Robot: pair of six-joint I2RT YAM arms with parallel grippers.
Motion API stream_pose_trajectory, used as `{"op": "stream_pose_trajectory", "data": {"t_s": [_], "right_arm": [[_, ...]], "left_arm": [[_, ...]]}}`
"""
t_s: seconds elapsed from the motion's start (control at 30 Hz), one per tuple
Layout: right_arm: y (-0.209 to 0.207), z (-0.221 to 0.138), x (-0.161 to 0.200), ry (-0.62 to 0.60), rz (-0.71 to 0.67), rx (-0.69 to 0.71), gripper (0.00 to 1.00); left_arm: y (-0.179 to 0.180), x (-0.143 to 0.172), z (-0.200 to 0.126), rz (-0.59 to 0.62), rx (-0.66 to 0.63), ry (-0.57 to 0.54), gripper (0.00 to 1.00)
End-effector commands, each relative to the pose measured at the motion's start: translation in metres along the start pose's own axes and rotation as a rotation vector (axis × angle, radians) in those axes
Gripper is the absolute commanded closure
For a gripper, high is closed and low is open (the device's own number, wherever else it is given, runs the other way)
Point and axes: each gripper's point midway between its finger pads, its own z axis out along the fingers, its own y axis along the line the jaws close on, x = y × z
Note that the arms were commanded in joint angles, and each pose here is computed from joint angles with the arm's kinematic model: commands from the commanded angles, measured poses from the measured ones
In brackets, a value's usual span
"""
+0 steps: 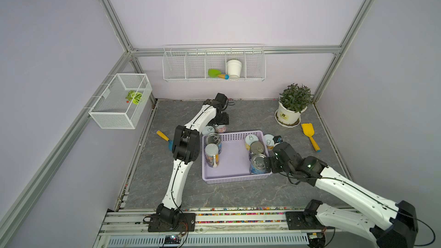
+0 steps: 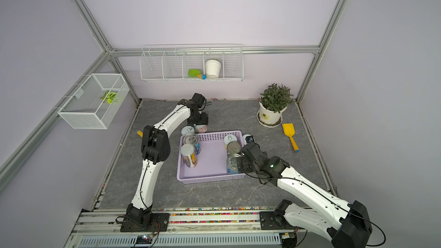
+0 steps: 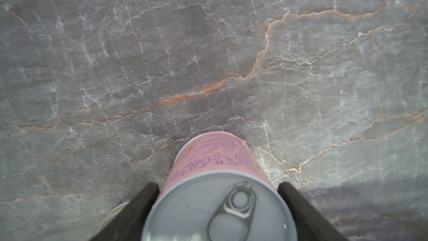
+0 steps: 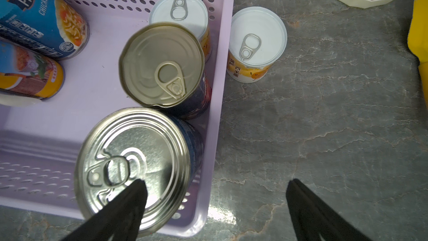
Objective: Put the canned food in the basket
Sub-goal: Pick up the canned food from the center of the board.
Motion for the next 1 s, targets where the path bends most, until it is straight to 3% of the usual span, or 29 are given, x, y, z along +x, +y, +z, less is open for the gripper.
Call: {"op": "stream_pose_trajectory", "data": {"t_s": [0.0,0.63,0.97], "right_arm": [[-0.003,0.004,0.004,0.011,0.007,0.011,0.02],[-0.007,-0.001,0.002,-0.010,0.017,0.019,0.02],[-0.008,-0.001,0.001,-0.013,0.020,0.026,0.02]], "left_arm": [[0.005,-0.003,0.000,-0.007,-0.002,0.007,0.33],[0.005,-0.041,-0.093,-0.027,0.013,-0.188,0.47],[0.016,-0.033,-0.158,-0.072,0.016,-0.267,0.48]]}}
